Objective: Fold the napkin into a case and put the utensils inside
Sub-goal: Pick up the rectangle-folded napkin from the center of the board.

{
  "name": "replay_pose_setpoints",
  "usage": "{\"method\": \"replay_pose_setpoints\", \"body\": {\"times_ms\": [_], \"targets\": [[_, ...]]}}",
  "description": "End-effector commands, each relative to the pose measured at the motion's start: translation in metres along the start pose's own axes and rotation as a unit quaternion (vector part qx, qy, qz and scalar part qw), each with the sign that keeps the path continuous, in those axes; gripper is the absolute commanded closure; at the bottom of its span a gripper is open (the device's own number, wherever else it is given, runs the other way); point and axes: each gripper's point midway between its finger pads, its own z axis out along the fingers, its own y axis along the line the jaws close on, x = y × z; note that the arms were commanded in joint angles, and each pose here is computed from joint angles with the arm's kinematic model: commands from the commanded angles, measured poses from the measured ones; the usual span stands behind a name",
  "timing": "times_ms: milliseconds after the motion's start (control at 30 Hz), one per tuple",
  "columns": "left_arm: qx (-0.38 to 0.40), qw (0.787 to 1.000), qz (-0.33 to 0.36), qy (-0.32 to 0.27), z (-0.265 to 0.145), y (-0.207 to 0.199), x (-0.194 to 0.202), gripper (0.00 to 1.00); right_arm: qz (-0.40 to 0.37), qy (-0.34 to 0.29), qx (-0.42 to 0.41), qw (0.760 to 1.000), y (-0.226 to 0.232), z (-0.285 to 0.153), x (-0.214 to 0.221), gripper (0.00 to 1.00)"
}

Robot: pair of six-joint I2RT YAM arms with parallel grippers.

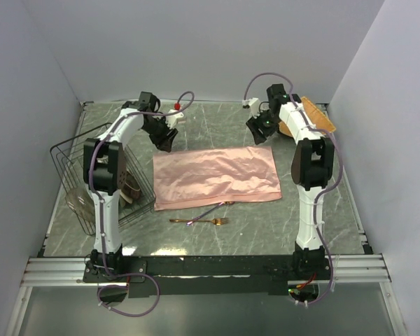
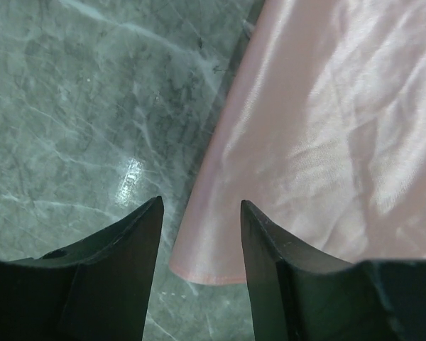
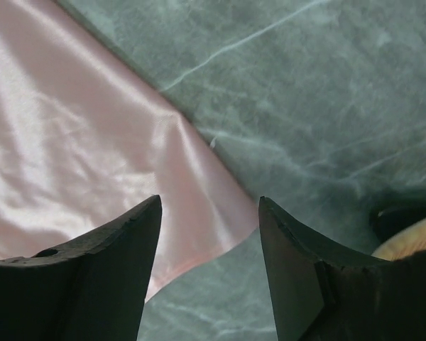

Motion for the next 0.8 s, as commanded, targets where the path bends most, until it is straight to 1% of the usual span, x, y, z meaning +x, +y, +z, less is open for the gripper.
{"method": "replay_pose_setpoints", "body": {"times_ms": [0,67,167,267,300,500,567,600,633,667,700,733,767], "targets": [[-0.032,0.999,0.023,0.028,0.011,0.004,-0.008,0.47,-0.058,-0.016,0.043,0.997,-0.021,0.016,-0.017,0.34],[-0.029,0.998,0.033,0.041,0.018,0.001,-0.001,0.47,-0.065,-0.003,0.044,0.997,-0.018,0.026,-0.014,0.34],[-0.028,0.998,0.039,0.050,0.026,0.000,0.008,0.48,-0.074,0.009,0.045,0.996,-0.015,0.031,-0.010,0.34],[-0.022,0.997,0.035,0.060,0.029,-0.001,0.013,0.49,-0.089,0.024,0.036,0.995,-0.008,0.034,-0.003,0.37],[-0.019,0.997,0.038,0.061,0.030,-0.002,0.014,0.50,-0.091,0.027,0.034,0.995,-0.006,0.035,-0.001,0.39],[-0.018,0.996,0.043,0.074,0.032,-0.005,0.025,0.53,-0.102,0.052,0.020,0.993,0.004,0.042,0.013,0.46],[-0.014,0.996,0.040,0.081,0.034,-0.007,0.031,0.55,-0.101,0.065,0.022,0.993,0.004,0.047,0.018,0.49],[-0.015,0.995,0.039,0.085,0.034,-0.006,0.032,0.58,-0.101,0.068,0.024,0.992,0.004,0.048,0.019,0.57],[-0.015,0.995,0.037,0.087,0.035,-0.006,0.034,0.61,-0.100,0.068,0.026,0.992,0.003,0.048,0.018,0.62],[-0.015,0.995,0.037,0.088,0.036,-0.006,0.035,0.69,-0.095,0.066,0.030,0.993,0.002,0.048,0.017,0.68],[-0.017,0.995,0.037,0.087,0.036,-0.005,0.034,0.74,-0.091,0.064,0.035,0.993,-0.001,0.047,0.015,0.81],[-0.019,0.996,0.037,0.084,0.036,-0.003,0.032,0.79,-0.088,0.063,0.041,0.993,-0.003,0.046,0.015,0.88],[-0.020,0.996,0.037,0.080,0.035,-0.002,0.029,0.90,-0.080,0.055,0.055,0.994,-0.007,0.043,0.010,0.96]]}}
